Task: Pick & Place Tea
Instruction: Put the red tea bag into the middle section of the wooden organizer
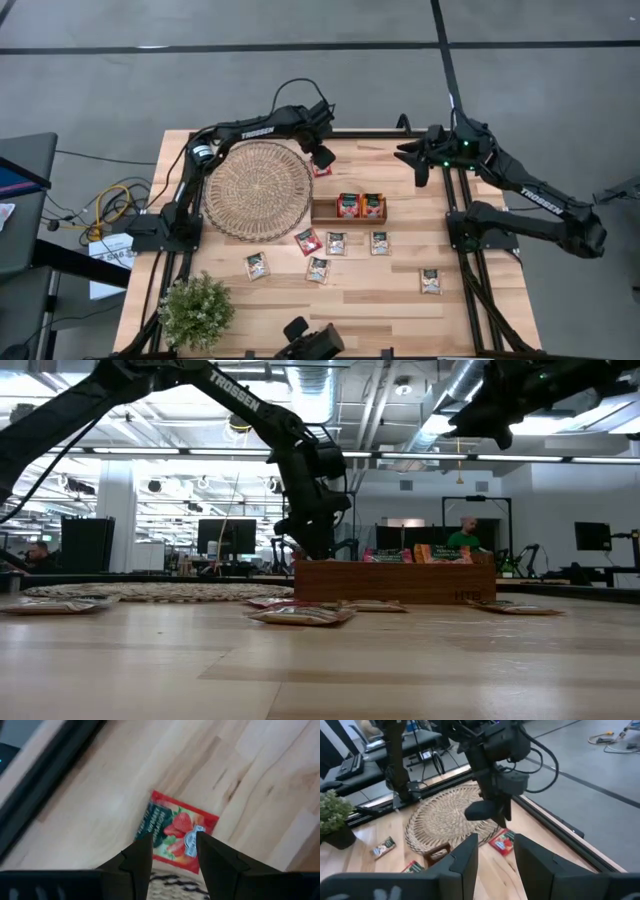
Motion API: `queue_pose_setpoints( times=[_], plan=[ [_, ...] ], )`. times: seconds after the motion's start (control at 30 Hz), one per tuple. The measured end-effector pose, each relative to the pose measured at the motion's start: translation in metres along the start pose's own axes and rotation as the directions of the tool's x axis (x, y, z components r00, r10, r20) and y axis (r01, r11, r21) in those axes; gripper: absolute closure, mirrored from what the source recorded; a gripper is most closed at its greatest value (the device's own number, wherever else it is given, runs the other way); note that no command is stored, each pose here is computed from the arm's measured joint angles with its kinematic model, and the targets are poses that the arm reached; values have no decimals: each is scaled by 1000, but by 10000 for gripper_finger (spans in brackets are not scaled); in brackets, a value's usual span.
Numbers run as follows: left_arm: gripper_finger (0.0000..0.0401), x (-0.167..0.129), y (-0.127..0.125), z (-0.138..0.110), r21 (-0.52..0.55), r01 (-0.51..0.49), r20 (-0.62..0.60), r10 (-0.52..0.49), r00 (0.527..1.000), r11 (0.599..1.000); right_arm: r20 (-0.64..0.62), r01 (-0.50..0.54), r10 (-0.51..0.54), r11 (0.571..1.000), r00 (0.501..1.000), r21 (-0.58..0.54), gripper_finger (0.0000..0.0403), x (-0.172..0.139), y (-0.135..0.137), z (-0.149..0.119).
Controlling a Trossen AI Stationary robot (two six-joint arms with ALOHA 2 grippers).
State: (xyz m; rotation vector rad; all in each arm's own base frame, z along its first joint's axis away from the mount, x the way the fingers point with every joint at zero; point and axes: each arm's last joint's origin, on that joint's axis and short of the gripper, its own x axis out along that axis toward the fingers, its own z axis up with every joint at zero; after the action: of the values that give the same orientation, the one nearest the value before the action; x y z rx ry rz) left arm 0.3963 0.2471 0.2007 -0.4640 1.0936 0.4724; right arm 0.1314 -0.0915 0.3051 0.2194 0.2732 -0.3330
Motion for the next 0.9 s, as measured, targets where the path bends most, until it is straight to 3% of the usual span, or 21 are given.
queue_pose_setpoints(
  times=[0.47,0.9],
  plan=[
    [259,19,28,-2,-112,-51,-35,48,998,992,-4,-43,43,999,999,0,284,0,1,0],
    [259,28,18,-4,-40,-37,-47,35,998,998,-5,-47,47,999,999,13,284,0,1,0]
  ],
)
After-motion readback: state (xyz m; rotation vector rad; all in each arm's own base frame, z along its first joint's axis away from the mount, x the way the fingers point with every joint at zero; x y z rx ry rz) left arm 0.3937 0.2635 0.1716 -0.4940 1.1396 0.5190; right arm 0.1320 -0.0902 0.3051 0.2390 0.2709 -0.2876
